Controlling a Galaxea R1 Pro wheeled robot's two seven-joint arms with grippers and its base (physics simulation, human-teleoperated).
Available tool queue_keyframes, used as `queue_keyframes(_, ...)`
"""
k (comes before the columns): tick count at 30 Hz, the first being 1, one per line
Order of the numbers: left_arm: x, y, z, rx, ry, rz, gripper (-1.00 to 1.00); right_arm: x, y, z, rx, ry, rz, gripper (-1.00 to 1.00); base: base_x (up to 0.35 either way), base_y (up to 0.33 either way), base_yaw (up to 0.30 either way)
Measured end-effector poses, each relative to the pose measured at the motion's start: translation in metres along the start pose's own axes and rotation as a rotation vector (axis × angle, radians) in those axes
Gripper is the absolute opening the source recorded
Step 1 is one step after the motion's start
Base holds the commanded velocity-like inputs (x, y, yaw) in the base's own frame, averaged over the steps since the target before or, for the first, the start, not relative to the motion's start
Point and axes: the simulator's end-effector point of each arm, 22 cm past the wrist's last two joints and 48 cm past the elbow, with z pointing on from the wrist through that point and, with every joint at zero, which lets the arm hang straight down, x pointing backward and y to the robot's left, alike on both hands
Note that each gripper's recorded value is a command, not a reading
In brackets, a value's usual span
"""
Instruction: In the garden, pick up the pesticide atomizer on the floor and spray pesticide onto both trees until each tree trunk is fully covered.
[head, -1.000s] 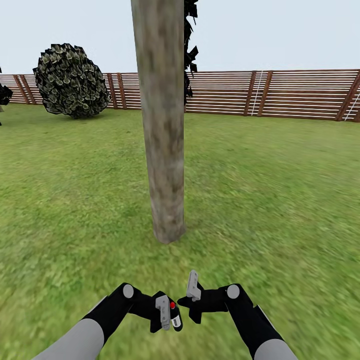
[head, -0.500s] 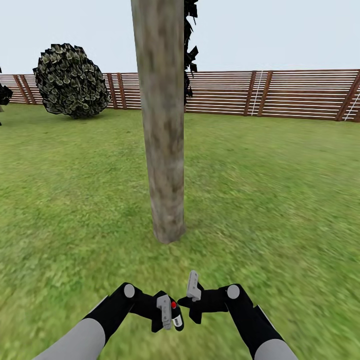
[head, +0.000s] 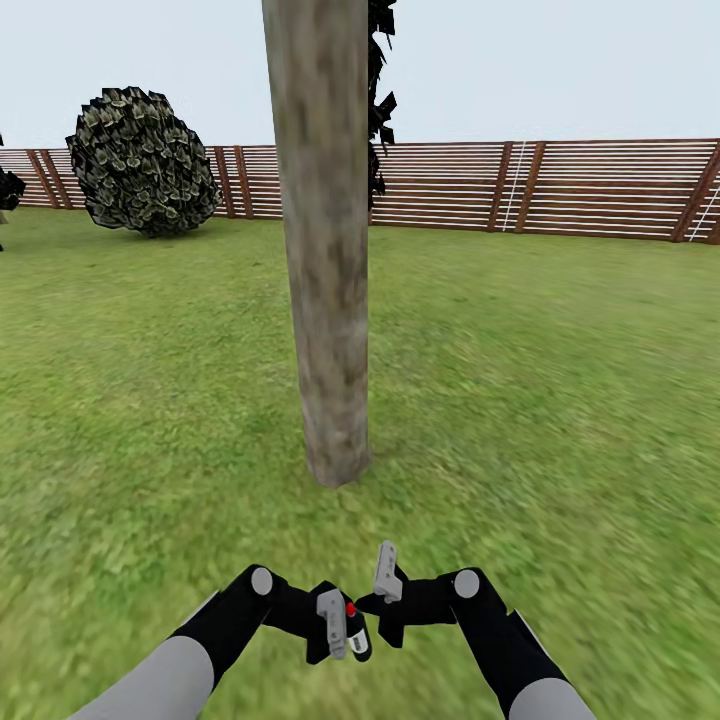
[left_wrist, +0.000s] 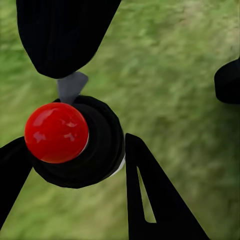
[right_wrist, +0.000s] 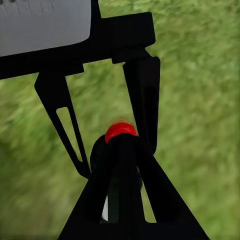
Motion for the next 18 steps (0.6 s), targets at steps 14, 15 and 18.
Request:
queue_keyframes(14,-0.0003,-0.0004,0.0005,0.001,0.001,0.000,-1.00,0.0014,0.0000,-0.0004,0.000,0.002,0.002,-1.00,0.000,0.000,0.000)
queue_keyframes(15,-0.0001,-0.0004,0.0005,0.001,0.001,0.000,-1.00,0.0014,0.0000,-0.0003,0.000,0.002,0.002,-1.00,0.000,0.000,0.000)
queue_keyframes(18,0.0035,0.0006,-0.0012,-0.002,0.006,-0.002,-1.00,0.0014,0.0002,-0.0003,-0.001,0.002,0.002,-1.00,0.000,0.000,0.000)
